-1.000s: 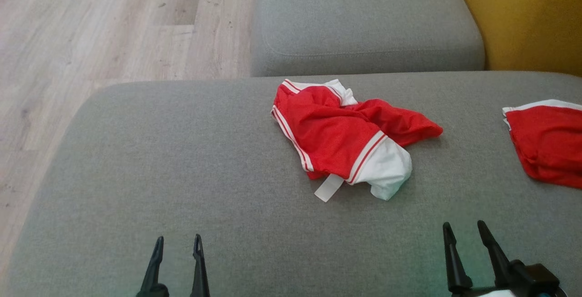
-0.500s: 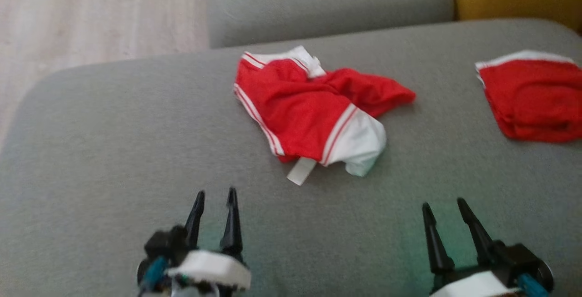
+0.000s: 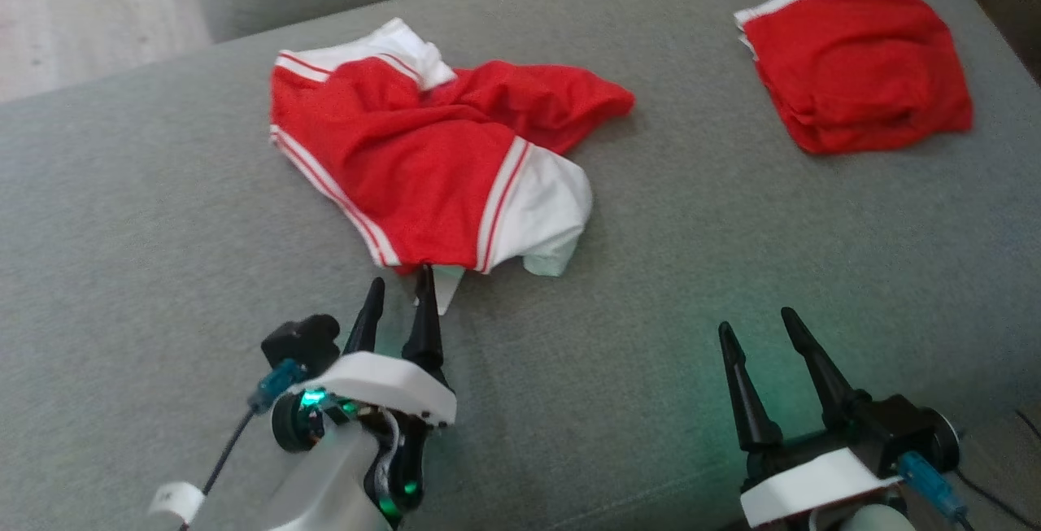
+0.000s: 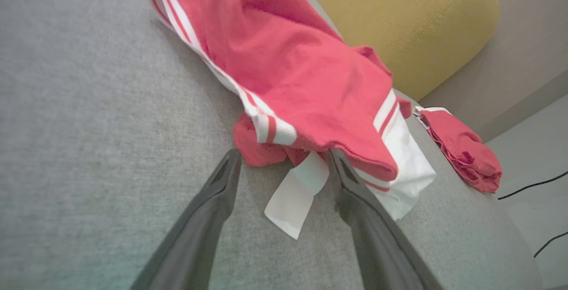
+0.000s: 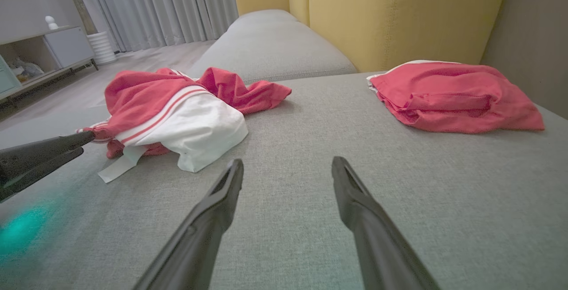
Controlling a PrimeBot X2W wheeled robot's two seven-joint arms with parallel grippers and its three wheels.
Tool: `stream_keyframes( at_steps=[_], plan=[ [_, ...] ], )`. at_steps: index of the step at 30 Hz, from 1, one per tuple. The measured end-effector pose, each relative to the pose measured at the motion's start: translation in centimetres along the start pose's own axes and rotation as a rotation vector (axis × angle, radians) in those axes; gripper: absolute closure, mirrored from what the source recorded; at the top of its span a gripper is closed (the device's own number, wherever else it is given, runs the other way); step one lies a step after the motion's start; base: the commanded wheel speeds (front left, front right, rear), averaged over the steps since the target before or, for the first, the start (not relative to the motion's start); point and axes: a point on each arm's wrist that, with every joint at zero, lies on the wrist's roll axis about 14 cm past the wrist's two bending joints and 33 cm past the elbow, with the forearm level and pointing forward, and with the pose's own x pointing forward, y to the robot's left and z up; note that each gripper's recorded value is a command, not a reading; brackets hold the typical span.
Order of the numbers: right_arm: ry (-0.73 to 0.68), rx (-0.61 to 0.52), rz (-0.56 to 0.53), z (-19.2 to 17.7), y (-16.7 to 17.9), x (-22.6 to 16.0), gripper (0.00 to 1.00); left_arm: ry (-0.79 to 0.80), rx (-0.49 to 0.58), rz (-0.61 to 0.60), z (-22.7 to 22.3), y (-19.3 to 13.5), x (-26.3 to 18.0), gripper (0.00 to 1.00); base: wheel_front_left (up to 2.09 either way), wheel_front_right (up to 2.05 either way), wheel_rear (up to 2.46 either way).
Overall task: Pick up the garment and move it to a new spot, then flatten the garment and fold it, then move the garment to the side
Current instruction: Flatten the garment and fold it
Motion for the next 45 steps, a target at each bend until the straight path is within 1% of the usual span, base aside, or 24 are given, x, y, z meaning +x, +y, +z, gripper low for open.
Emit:
stream_keyframes(
  at_steps=[1,3,5,12,17,20,25,29,35,42,45],
  plan=[
    [0.000,0.000,0.000,0.0,0.0,0.0,0.00,0.000,0.000,0.000,0.0,0.0,0.0,0.00,0.00,0.00,0.00],
    [0.012,-0.001,-0.017,-0.3,-0.4,-0.3,0.00,0.020,-0.055,0.008,-0.3,0.0,0.9,0.00,0.00,0.00,0.00],
    [0.017,-0.002,-0.020,-0.4,-0.5,-0.4,0.00,0.022,-0.079,0.007,-0.1,-0.2,1.5,0.00,0.00,0.00,0.00],
    [0.002,-0.008,-0.032,0.1,-0.9,0.0,0.00,0.002,-0.101,-0.032,0.8,-1.0,2.6,0.00,0.00,0.00,0.00],
    [0.002,-0.008,-0.043,0.1,-1.3,0.1,0.00,-0.025,-0.096,-0.072,1.4,-1.8,2.2,0.00,0.00,0.00,0.00],
    [0.001,-0.005,-0.039,0.2,-1.2,0.2,0.00,-0.049,-0.134,-0.083,1.7,-1.6,1.4,0.00,0.00,0.00,0.00],
    [0.007,0.001,-0.031,0.0,-1.0,0.4,0.00,-0.029,-0.168,-0.097,0.3,-1.5,0.4,0.00,0.00,0.00,0.00],
    [0.018,0.001,-0.026,-0.3,-0.8,0.6,0.00,-0.035,-0.171,-0.115,0.8,-1.8,1.1,0.00,0.00,0.00,0.00],
    [0.011,-0.006,-0.030,0.0,-1.0,1.1,0.00,-0.062,-0.189,-0.178,2.2,-3.2,2.2,0.00,0.00,0.00,0.00],
    [-0.006,0.004,-0.050,0.5,-1.5,0.8,0.00,-0.095,-0.146,-0.254,3.2,-5.3,1.8,0.00,0.00,0.00,0.00],
    [-0.009,0.006,-0.048,0.5,-1.5,0.7,0.00,-0.094,-0.139,-0.259,3.1,-5.6,1.5,0.00,0.00,0.00,0.00]
  ],
)
